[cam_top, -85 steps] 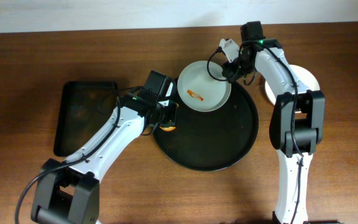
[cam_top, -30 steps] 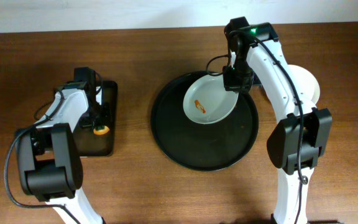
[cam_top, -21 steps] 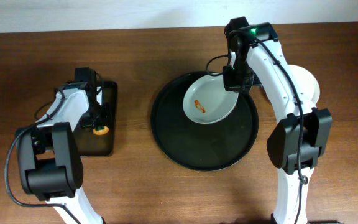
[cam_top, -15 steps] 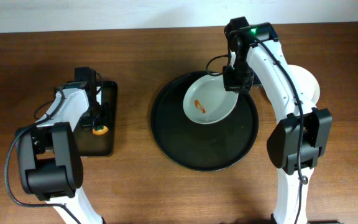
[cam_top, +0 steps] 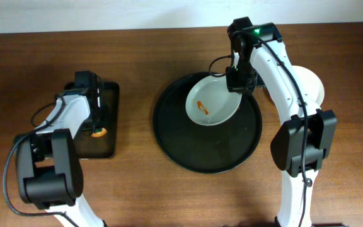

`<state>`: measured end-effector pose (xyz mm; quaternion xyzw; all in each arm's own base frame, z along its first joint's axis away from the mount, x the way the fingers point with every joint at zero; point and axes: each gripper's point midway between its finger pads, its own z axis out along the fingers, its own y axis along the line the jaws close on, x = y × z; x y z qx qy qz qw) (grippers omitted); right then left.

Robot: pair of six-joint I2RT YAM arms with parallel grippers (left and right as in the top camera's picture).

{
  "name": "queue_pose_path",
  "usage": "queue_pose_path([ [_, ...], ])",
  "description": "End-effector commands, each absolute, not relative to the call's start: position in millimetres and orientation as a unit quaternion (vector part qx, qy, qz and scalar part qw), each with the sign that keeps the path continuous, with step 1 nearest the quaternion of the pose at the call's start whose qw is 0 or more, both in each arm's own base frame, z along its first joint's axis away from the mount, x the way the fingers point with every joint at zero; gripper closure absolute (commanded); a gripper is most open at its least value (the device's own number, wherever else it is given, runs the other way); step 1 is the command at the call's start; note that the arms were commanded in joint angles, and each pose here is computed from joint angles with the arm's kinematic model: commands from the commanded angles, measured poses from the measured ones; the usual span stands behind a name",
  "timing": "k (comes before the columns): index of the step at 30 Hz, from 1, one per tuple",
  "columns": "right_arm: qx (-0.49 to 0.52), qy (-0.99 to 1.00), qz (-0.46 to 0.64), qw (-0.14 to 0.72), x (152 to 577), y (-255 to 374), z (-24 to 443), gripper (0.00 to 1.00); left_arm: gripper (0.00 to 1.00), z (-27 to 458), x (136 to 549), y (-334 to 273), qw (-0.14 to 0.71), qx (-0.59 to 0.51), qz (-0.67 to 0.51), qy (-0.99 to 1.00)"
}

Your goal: Clean dirty plates on tray and stack at the side

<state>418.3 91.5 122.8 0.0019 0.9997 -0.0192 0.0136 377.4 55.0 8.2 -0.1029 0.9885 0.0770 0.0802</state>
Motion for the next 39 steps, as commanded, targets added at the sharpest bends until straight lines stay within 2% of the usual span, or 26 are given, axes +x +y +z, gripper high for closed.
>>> queue_pose_path([
  [1, -0.001, 0.999, -0.011, 0.033, 417, 97, 139, 0.96, 1.0, 81, 404, 62, 0.173, -0.119, 0.08, 0.974],
  [3, -0.001, 0.999, -0.014, 0.045, 420, 96, 143, 0.96, 1.0, 117, 405, 56, 0.214, -0.118, 0.061, 0.968],
  [7, -0.014, 0.998, -0.031, 0.058, 424, 96, 146, 0.96, 1.0, 143, 395, 38, 0.23, -0.108, 0.012, 0.967],
  [13, -0.048, 0.991, -0.067, 0.108, 440, 117, 143, 0.96, 1.0, 136, 377, 34, 0.194, -0.107, 0.001, 0.975],
  [21, -0.057, 0.993, -0.078, 0.07, 421, 121, 98, 0.96, 1.0, 135, 376, 33, 0.191, -0.107, 0.0, 0.976],
  [31, -0.037, 0.984, -0.108, 0.136, 407, 106, 167, 0.96, 1.0, 135, 376, 33, 0.191, -0.107, 0.0, 0.976],
  [35, -0.031, 0.983, -0.101, 0.153, 399, 103, 170, 0.96, 1.0, 135, 376, 33, 0.19, -0.107, 0.0, 0.976],
  [39, -0.018, 0.978, -0.088, 0.186, 391, 100, 154, 0.96, 1.0, 133, 375, 33, 0.189, -0.107, 0.002, 0.976],
])
